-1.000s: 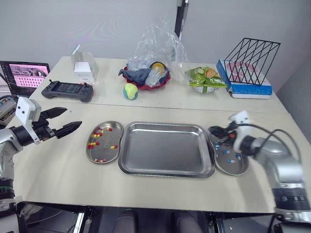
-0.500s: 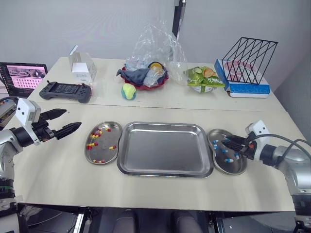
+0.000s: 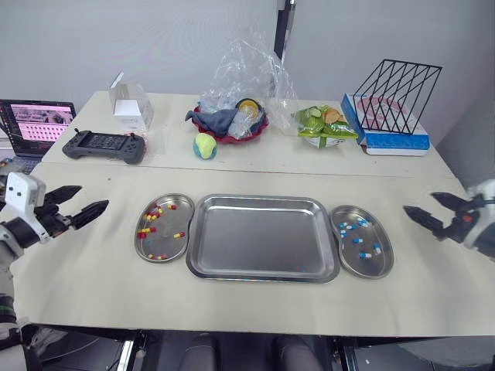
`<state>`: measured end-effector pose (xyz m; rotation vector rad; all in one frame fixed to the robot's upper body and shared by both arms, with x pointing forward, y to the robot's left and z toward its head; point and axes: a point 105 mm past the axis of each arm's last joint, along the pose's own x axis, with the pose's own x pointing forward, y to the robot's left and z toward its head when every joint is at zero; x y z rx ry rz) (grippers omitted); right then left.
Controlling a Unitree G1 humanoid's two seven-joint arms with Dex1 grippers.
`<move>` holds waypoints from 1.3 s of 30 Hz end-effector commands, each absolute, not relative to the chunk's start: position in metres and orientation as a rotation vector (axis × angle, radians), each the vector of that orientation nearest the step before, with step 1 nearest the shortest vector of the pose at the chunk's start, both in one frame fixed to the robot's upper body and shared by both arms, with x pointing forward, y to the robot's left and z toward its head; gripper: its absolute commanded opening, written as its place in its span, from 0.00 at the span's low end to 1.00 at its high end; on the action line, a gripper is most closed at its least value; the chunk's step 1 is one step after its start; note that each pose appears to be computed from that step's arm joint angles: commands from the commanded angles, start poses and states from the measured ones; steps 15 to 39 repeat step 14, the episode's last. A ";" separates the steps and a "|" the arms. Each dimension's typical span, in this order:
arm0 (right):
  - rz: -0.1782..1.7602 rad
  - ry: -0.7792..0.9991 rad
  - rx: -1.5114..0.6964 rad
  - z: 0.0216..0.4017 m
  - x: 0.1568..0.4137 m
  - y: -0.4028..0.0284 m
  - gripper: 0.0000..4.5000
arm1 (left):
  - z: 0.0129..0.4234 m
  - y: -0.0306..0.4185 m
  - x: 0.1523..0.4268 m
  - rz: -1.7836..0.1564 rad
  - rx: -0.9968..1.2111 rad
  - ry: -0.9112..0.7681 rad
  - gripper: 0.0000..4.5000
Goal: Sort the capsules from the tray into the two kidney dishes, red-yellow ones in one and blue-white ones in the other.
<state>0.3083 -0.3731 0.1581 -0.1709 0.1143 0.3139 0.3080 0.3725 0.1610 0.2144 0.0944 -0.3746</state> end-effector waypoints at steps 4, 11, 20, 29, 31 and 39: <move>0.220 0.025 -0.198 0.176 0.304 -0.397 1.00 | 0.178 0.403 0.305 -0.202 0.248 0.031 1.00; 0.249 0.024 -0.221 0.171 0.308 -0.385 1.00 | 0.169 0.397 0.299 -0.232 0.245 0.055 1.00; 0.262 0.023 -0.228 0.172 0.309 -0.380 1.00 | 0.169 0.394 0.297 -0.246 0.246 0.053 1.00; 0.262 0.023 -0.228 0.172 0.309 -0.380 1.00 | 0.169 0.394 0.297 -0.246 0.246 0.053 1.00; 0.262 0.023 -0.228 0.172 0.309 -0.380 1.00 | 0.169 0.394 0.297 -0.246 0.246 0.053 1.00; 0.262 0.023 -0.228 0.172 0.309 -0.380 1.00 | 0.169 0.394 0.297 -0.246 0.246 0.053 1.00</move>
